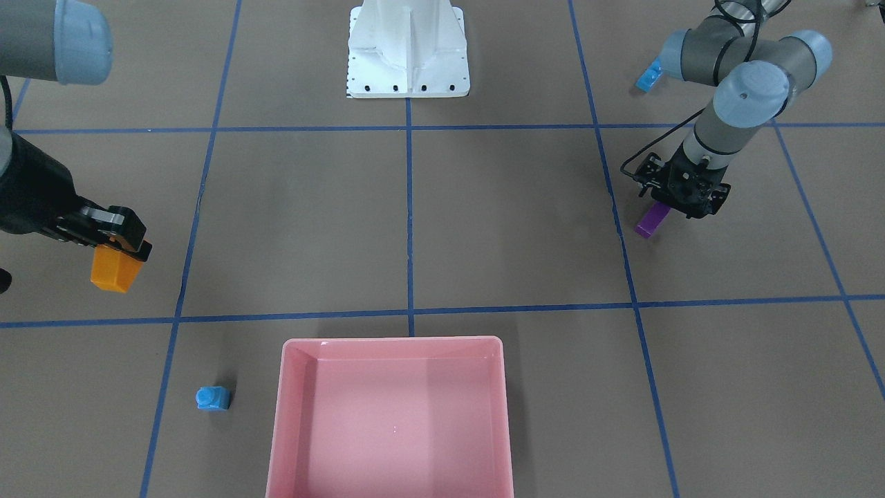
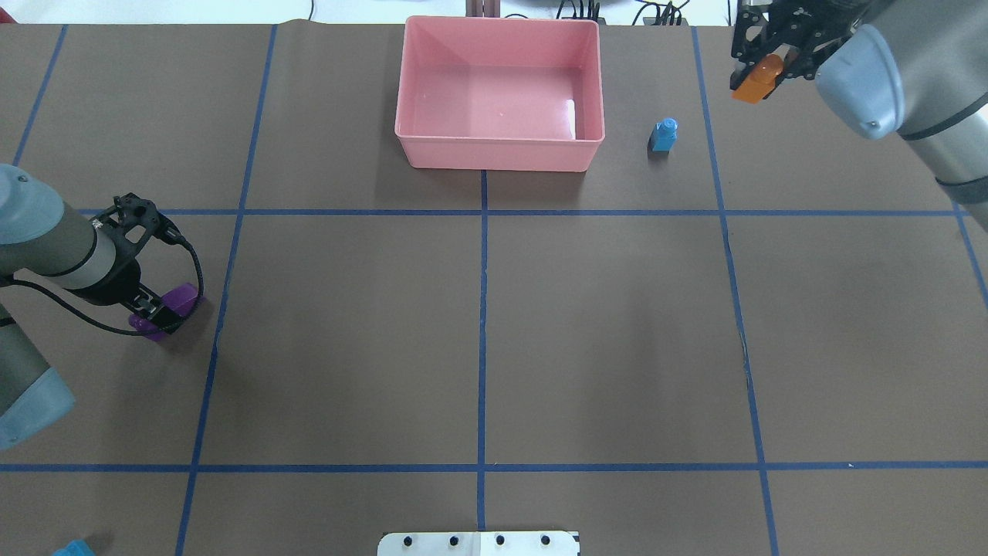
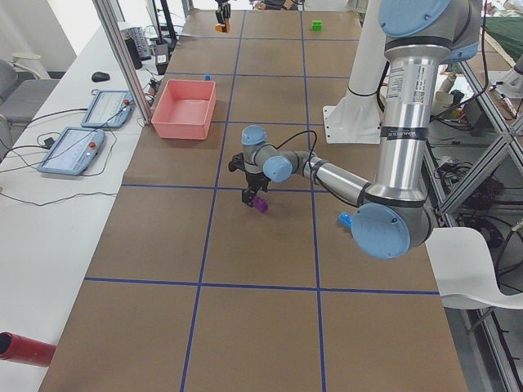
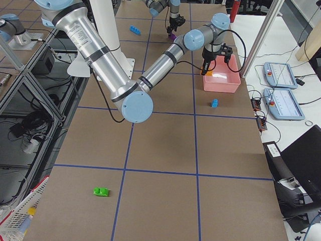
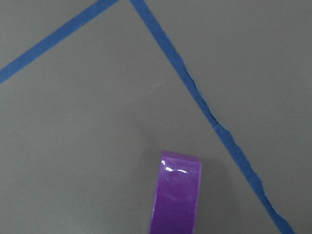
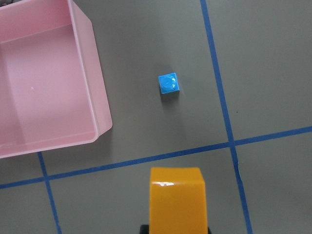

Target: Put all blocks into box

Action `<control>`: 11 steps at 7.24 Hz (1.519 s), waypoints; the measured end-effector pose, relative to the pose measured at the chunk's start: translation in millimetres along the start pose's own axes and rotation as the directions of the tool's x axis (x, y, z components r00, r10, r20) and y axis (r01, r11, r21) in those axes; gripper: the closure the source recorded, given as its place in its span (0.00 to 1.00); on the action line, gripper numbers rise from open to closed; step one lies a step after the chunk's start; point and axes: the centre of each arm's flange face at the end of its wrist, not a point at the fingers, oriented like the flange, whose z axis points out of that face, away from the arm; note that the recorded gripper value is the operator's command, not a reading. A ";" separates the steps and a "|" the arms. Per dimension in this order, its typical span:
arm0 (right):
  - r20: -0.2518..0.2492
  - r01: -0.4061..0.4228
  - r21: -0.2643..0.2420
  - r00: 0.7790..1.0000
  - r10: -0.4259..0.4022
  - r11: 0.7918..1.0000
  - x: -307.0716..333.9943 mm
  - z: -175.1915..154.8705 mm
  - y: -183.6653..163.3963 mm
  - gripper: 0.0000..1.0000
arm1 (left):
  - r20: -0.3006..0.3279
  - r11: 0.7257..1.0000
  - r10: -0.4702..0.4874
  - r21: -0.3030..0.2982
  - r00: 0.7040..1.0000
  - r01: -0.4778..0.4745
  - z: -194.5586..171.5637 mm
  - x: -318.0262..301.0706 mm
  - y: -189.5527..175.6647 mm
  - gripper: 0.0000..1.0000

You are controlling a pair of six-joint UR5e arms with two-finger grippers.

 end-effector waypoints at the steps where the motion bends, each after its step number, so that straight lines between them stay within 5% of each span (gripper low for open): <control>1: -0.003 -0.015 -0.006 1.000 0.015 1.000 -25.9 4.0 -3.5 1.00 | 0.000 1.000 0.006 -0.013 1.000 -0.006 7.8 1.5 1.3 0.29; 4: -0.049 -0.005 0.007 0.999 0.005 1.000 -111.9 22.5 -25.6 1.00 | -0.007 0.999 0.028 -0.042 1.000 -0.029 25.0 14.1 1.1 0.93; 7: -0.038 0.100 0.093 0.995 -0.097 0.991 -182.4 58.8 -55.9 1.00 | -0.021 0.999 0.031 -0.039 0.999 -0.032 16.6 18.8 3.0 1.00; 10: -0.020 0.251 0.245 0.967 -0.254 0.936 -224.9 128.0 -59.5 1.00 | -0.086 0.999 -0.032 -0.015 0.996 0.030 -63.6 24.4 -7.6 1.00; 11: -0.022 0.288 0.298 0.955 -0.295 0.910 -231.1 154.4 -57.3 0.16 | -0.125 0.997 -0.070 0.006 0.990 0.072 -100.2 19.8 -23.1 1.00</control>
